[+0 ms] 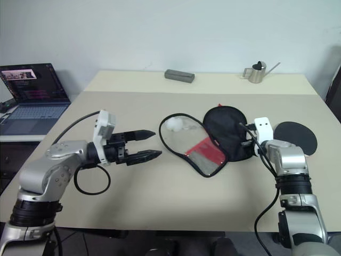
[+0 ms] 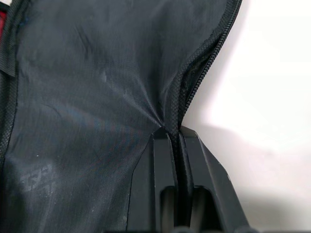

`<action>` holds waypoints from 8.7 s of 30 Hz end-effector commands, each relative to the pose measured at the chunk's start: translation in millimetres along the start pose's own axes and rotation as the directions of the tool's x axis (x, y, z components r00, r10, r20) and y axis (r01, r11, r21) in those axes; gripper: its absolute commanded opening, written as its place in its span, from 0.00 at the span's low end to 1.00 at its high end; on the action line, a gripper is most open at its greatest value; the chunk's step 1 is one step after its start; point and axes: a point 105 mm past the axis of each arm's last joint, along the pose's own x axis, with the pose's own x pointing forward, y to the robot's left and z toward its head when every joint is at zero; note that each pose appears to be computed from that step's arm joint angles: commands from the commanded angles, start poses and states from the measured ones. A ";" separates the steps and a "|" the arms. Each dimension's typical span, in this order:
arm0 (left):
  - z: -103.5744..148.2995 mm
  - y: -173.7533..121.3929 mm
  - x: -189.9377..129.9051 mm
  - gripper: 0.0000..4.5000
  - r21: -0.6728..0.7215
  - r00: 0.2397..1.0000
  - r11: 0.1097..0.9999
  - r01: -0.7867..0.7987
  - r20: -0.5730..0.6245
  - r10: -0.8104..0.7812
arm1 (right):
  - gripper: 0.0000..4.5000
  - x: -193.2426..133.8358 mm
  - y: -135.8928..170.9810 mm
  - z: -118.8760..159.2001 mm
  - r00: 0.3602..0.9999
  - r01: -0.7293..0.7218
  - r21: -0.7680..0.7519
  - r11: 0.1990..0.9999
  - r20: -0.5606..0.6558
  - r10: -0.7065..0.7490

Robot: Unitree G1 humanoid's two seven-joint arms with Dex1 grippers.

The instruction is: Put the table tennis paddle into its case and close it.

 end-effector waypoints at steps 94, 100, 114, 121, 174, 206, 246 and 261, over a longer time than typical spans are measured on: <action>39.5 -19.6 20.9 1.00 0.214 0.977 0.953 0.213 -0.017 -0.214 | 0.25 -51.1 -68.0 -42.7 0.819 0.546 0.286 0.787 0.014 -0.574; 35.3 -1.3 3.6 1.00 0.198 0.995 0.975 0.099 -0.012 -0.098 | 0.25 -56.5 -60.1 -9.9 0.799 0.525 0.297 0.798 0.153 -0.582; 19.9 19.4 -40.4 1.00 0.159 0.995 0.983 -0.092 -0.024 0.097 | 0.25 -55.1 18.1 63.4 0.852 0.291 0.122 0.949 0.419 -0.315; 17.8 16.3 -41.1 1.00 0.150 0.993 0.982 -0.114 -0.010 0.117 | 0.25 -33.7 60.8 62.6 0.914 0.138 0.034 0.990 0.379 -0.140; 15.4 14.9 -27.8 1.00 0.147 0.994 0.983 -0.108 0.001 0.109 | 0.88 1.3 76.1 47.5 0.961 0.024 -0.069 0.997 0.278 -0.004; -80.2 99.5 -4.2 1.00 0.081 0.915 0.929 -0.361 -0.163 0.369 | 0.88 -109.9 61.8 54.7 0.771 -0.440 -0.507 0.741 0.209 0.601; -52.0 74.7 78.0 1.00 0.145 0.989 0.985 -0.097 -0.092 0.111 | 0.88 -172.3 40.8 97.3 0.724 -0.413 -0.635 0.653 0.207 0.658; -12.4 31.2 113.4 1.00 0.181 0.997 0.981 0.075 -0.009 -0.075 | 0.88 -191.9 48.8 109.5 0.682 -0.439 -0.621 0.649 0.240 0.690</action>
